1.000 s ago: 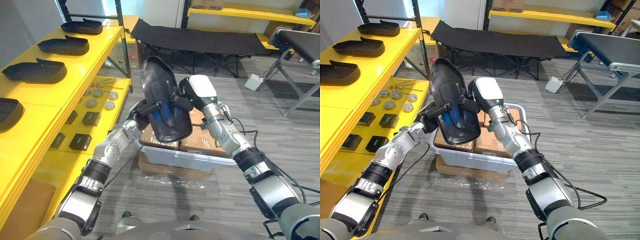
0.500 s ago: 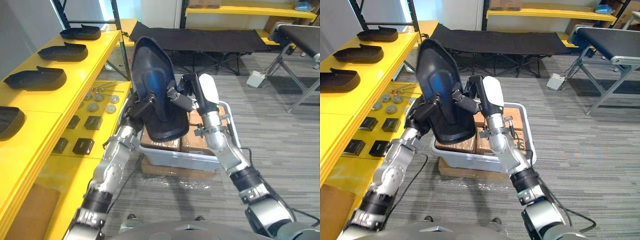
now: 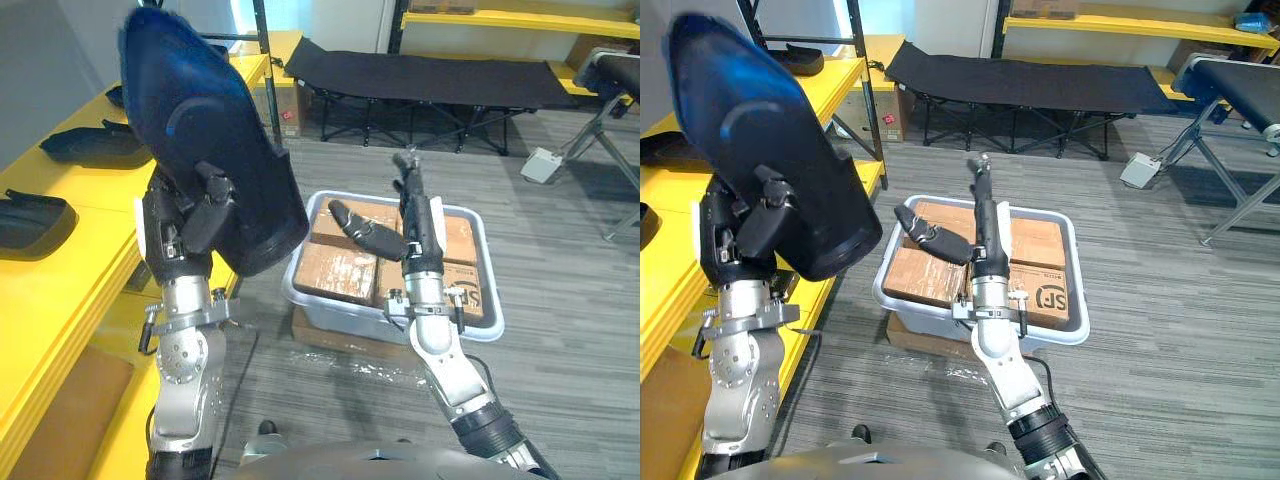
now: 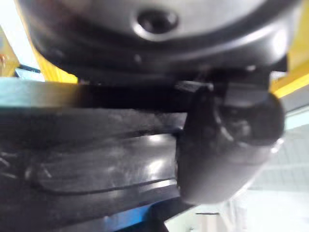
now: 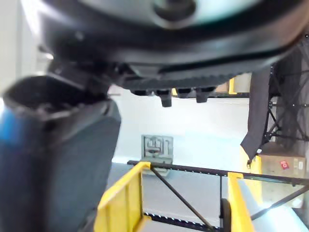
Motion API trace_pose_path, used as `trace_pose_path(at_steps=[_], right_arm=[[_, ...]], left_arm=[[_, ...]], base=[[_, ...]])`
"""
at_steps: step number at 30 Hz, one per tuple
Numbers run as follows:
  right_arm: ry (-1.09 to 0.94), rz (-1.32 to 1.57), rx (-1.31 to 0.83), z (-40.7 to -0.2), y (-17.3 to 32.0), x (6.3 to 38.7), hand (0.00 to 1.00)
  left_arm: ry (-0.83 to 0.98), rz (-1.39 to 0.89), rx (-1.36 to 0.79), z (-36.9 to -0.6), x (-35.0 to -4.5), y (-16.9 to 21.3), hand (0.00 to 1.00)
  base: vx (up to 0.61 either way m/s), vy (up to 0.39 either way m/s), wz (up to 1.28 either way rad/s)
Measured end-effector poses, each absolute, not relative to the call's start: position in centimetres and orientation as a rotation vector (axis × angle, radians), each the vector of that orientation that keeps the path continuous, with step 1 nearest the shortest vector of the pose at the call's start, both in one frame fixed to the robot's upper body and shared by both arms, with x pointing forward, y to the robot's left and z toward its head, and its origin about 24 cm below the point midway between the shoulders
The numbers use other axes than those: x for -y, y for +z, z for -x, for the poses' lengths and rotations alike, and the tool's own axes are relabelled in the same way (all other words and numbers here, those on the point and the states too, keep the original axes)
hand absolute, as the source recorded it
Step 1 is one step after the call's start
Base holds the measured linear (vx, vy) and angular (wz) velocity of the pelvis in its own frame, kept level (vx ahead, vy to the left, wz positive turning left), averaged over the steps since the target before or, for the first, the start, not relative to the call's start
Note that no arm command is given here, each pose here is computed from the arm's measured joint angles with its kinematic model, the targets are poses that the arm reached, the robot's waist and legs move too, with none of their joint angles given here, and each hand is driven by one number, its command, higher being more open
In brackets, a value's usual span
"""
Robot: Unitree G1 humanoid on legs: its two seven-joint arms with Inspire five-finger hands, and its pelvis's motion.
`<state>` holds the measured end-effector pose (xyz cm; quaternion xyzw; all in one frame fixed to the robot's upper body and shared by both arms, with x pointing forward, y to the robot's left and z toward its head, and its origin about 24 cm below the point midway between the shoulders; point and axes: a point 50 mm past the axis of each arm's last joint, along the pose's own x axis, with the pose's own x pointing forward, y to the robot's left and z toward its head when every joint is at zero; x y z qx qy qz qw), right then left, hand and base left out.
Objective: Walk over and take three plastic housings, then place them on the shelf
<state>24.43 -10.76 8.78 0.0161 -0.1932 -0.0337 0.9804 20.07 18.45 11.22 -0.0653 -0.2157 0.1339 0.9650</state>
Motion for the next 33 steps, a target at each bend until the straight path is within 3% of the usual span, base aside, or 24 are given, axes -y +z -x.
trace_pose_path(at_steps=[8, 18, 26, 33], right_arm=[[-0.140, -0.149, 0.223, -22.7, 5.9, 12.8, 1.00], [-0.125, -0.216, -0.165, -19.8, -1.1, 15.6, 1.00], [0.082, -0.216, -0.145, -21.0, -0.7, 13.0, 1.00], [0.286, -0.194, -0.165, -22.2, -0.9, 9.0, 1.00]], left_arm=[[0.306, 0.022, 0.361, -18.7, -18.7, 9.7, 0.00], [0.351, 0.153, 0.297, -17.5, -19.3, 8.4, 0.00], [0.548, 0.146, 0.296, -16.5, -21.8, 8.2, 0.00], [0.788, 0.127, 0.282, -12.1, -25.5, 7.8, 0.00]], base=[[0.00, 0.000, 0.00], [0.01, 0.002, -0.04], [0.00, -0.008, 0.41], [0.00, -0.014, 0.71]])
